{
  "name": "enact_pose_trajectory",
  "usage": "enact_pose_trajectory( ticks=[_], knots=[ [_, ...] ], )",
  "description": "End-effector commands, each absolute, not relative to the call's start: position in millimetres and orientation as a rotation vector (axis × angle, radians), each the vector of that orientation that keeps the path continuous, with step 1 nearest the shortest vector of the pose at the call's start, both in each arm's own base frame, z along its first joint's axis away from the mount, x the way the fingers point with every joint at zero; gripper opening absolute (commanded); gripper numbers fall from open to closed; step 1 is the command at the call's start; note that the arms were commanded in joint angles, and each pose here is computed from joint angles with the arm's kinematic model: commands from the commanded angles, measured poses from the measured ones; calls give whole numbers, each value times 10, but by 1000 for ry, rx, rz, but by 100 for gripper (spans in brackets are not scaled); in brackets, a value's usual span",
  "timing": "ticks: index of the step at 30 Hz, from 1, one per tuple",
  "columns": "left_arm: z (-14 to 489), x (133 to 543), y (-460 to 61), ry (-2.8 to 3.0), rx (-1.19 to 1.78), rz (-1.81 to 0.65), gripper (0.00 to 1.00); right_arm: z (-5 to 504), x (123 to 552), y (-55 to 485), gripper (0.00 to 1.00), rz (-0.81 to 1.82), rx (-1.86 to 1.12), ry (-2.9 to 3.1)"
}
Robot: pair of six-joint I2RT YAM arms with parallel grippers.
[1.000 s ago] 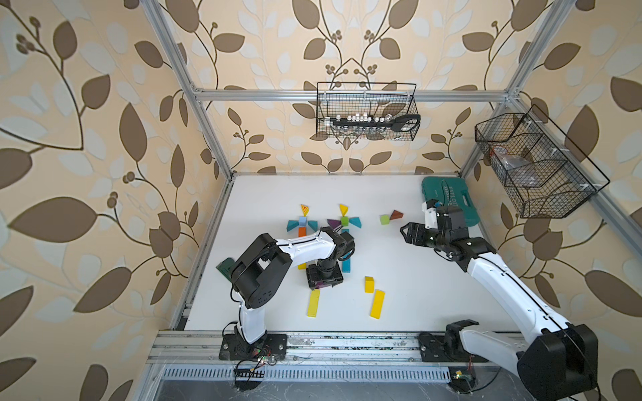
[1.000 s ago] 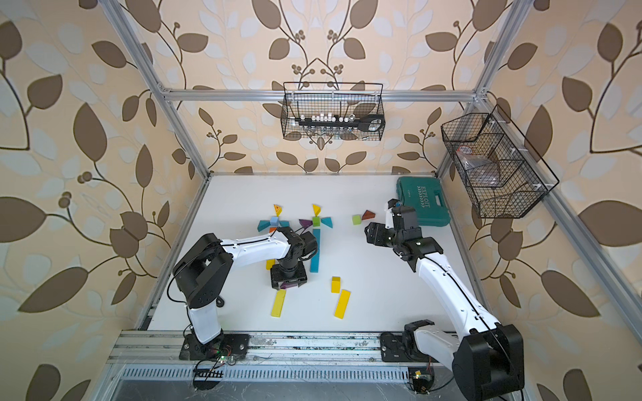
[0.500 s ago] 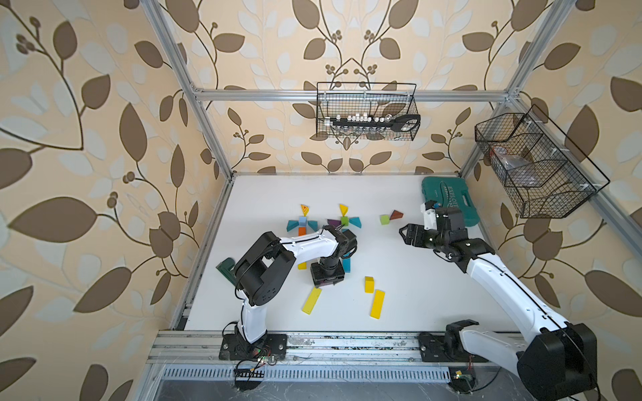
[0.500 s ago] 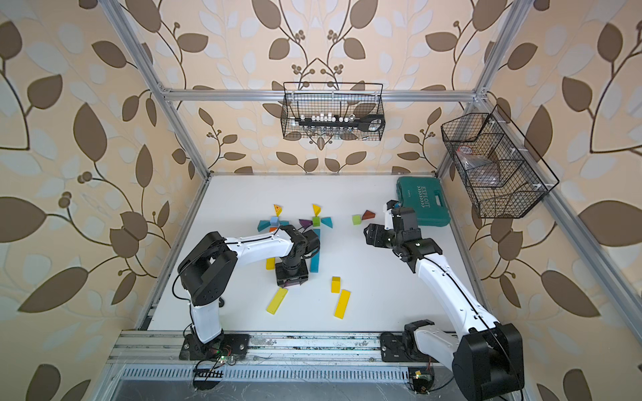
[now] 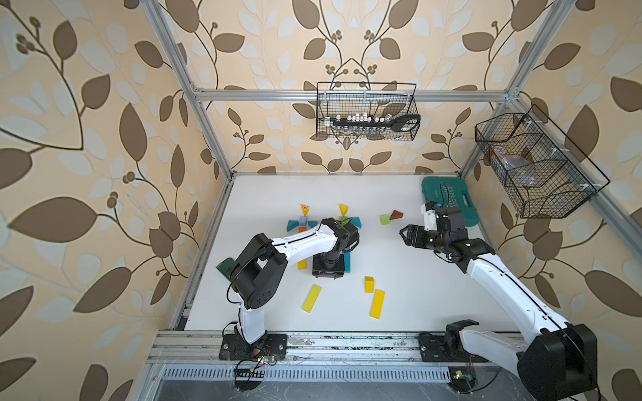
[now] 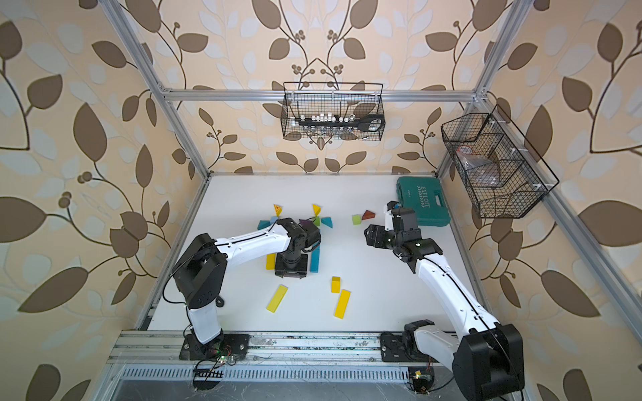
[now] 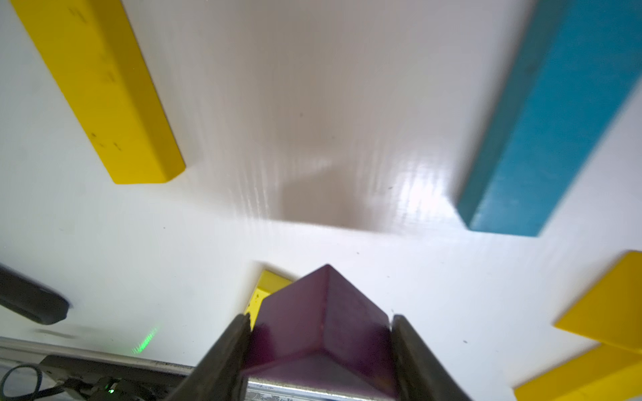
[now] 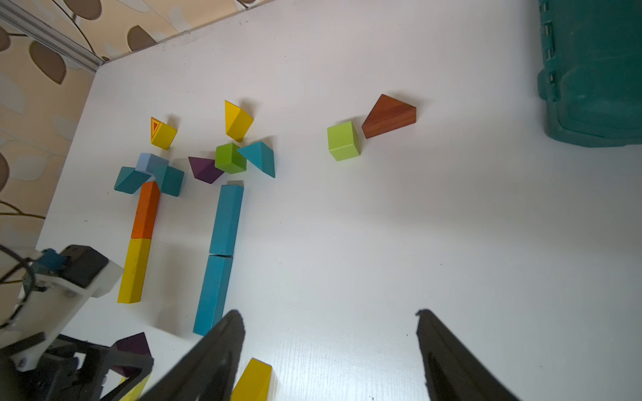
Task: Assemble a small pinwheel with building blocks
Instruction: Pick up the building block from the center of the board, then place the building block at the center of the board.
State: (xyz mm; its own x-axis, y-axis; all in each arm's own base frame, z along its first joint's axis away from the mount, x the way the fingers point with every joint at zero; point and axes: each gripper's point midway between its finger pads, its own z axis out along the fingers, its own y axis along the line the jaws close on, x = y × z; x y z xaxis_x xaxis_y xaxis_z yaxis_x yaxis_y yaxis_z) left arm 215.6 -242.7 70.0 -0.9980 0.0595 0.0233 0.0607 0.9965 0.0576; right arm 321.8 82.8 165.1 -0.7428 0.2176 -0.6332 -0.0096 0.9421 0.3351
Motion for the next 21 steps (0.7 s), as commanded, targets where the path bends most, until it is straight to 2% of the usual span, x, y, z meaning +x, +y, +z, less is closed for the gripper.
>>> enact_pose_trajectory(
  ticks=[1, 4, 6, 13, 21],
  knots=[
    [1080, 2262, -2435, -3168, -290, -76, 36, 1682, 3172, 726, 79, 369, 190, 2387],
    [1228, 2416, -2848, -3194, -461, 174, 39, 1664, 3140, 570, 79, 318, 274, 2399],
    [1301, 2565, -3066, -3197, -586, 241, 40, 1642, 3104, 423, 79, 298, 372, 2402],
    [1300, 3049, -3740, -3129, -1034, 334, 38, 1534, 2941, 51, 78, 358, 641, 2383],
    [888, 3165, -4010, -2980, -1180, 311, 36, 1359, 2810, -5, 78, 388, 713, 2389]
  ],
)
